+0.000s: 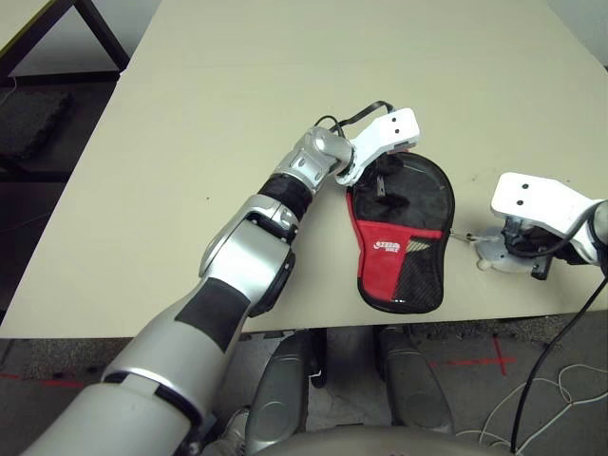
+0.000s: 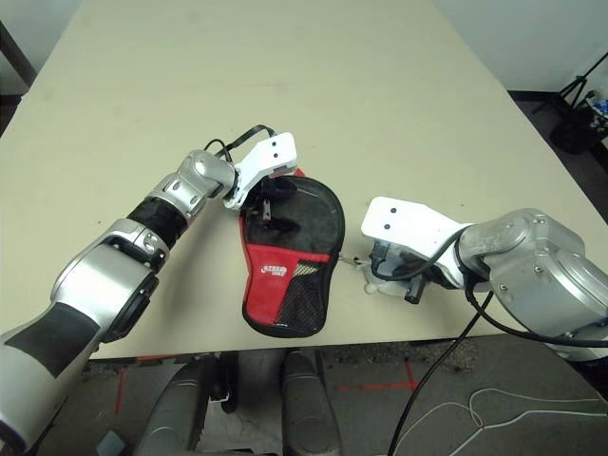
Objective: Store the ping-pong paddle in its case and zip it.
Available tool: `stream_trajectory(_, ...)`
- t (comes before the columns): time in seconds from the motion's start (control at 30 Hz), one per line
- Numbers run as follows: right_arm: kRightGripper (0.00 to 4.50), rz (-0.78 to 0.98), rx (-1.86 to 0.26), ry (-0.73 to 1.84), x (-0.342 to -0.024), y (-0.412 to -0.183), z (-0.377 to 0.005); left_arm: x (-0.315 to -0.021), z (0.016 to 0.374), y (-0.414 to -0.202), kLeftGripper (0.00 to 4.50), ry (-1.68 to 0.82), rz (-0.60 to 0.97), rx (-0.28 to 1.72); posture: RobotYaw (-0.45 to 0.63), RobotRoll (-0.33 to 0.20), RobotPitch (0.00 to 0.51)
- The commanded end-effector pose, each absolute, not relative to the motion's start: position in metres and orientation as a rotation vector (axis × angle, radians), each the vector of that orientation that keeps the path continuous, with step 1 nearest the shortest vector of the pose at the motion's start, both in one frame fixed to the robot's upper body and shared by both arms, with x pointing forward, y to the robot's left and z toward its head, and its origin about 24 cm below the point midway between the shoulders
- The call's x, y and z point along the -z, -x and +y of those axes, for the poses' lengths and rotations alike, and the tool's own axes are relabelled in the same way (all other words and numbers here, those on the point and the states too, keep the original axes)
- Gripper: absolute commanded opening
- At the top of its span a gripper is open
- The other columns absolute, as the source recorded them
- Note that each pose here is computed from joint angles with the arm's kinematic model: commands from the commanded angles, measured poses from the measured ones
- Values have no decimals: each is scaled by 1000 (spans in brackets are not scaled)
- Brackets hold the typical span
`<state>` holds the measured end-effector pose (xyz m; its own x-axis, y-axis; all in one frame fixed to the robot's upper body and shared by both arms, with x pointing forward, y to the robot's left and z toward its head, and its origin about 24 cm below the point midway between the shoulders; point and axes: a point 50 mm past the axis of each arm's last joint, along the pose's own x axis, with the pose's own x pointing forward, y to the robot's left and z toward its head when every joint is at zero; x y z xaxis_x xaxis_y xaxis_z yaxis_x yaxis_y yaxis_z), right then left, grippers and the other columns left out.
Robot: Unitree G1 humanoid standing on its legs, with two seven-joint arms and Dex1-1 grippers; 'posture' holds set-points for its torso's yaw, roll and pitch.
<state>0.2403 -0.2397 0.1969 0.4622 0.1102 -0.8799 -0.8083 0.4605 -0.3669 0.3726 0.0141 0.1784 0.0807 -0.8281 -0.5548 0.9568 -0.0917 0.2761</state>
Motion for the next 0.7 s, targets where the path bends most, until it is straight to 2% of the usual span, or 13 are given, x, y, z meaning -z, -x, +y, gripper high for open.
stream_trajectory(0.03, 146, 940, -690, 918, -188, -242, -239, -167, 14, -366, 4500, -730, 309, 1586, -183, 0, 240)
stream_trajectory(0.17, 144, 942, -703, 921, -189, -241, -236, -132, 19, -362, 4500, -761, 453, 1551, -190, 0, 241)
stream_trajectory(0.37, 135, 962, -739, 927, -186, -233, -233, -96, 18, -361, 4500, -748, 527, 1393, -199, 0, 252)
stream_trajectory(0.53, 135, 999, -799, 957, -182, -218, -227, -91, 9, -360, 4500, -713, 532, 1345, -207, 0, 260)
stream_trajectory(0.7, 133, 1102, -978, 954, -172, -184, -214, -97, 4, -362, 4500, -719, 516, 1325, -213, 0, 263)
